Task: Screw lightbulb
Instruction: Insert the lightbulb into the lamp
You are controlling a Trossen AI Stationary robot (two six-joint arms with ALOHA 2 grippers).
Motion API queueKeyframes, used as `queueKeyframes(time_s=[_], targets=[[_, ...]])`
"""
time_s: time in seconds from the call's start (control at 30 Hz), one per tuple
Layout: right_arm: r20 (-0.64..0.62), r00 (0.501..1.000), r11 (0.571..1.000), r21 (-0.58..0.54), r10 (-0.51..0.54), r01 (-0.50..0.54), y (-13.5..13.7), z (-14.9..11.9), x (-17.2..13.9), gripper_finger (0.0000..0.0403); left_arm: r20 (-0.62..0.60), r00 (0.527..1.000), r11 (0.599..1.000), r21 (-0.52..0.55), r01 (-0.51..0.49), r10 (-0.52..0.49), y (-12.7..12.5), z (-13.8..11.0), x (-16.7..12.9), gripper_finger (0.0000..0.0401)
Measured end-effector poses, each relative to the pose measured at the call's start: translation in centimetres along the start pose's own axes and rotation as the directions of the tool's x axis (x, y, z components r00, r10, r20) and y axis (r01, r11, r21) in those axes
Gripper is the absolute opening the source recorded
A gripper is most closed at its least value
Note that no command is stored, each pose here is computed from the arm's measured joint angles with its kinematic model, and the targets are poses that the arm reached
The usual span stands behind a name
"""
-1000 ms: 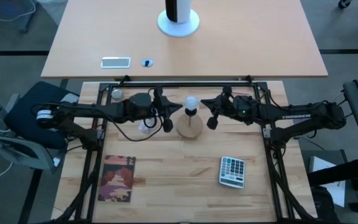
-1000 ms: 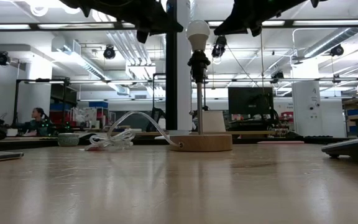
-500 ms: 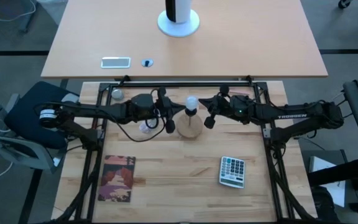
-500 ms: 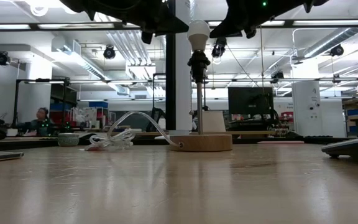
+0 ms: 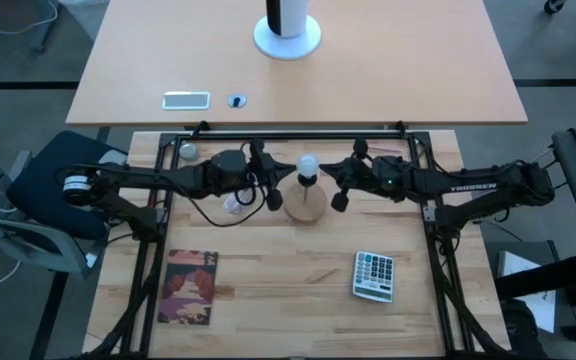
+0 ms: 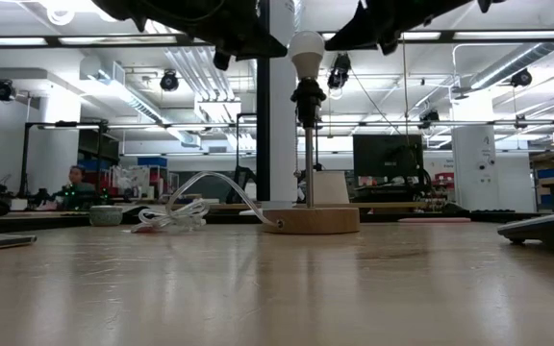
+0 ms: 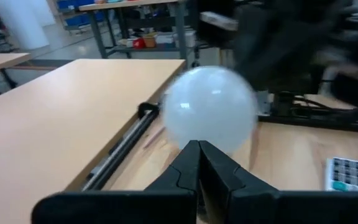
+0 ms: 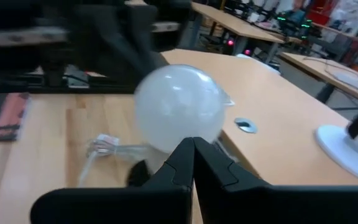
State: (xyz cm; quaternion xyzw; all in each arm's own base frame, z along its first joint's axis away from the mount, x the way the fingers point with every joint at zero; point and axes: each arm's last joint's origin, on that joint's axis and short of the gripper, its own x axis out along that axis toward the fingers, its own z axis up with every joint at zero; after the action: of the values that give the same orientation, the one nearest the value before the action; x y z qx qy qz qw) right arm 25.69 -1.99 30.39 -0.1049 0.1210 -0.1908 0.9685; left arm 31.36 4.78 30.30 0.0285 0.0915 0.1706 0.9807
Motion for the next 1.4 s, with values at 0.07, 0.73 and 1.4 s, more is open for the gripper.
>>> queueKeyframes(time_s=[0.07,0.73,1.4], targets=[[0.003,1.000,1.000,0.017,0.019,-0.019,0.1,0.0,-0.1,0.0000,-0.001,1.000,1.000,0.000,-0.018,0.018,0.1,0.0,0.0,0.0000],[-0.057,0.994,0.996,0.006,-0.093,0.094,-0.7,-0.4,-0.2,0.0000,-0.008,0.996,0.996,-0.022,0.092,-0.092,-0.1,0.3,-0.7,0.0000],[-0.001,1.000,1.000,0.030,0.000,0.000,-0.2,-0.1,0.2,0.0000,-0.001,1.000,1.000,-0.014,-0.014,0.014,0.3,0.3,-0.5,0.0000]])
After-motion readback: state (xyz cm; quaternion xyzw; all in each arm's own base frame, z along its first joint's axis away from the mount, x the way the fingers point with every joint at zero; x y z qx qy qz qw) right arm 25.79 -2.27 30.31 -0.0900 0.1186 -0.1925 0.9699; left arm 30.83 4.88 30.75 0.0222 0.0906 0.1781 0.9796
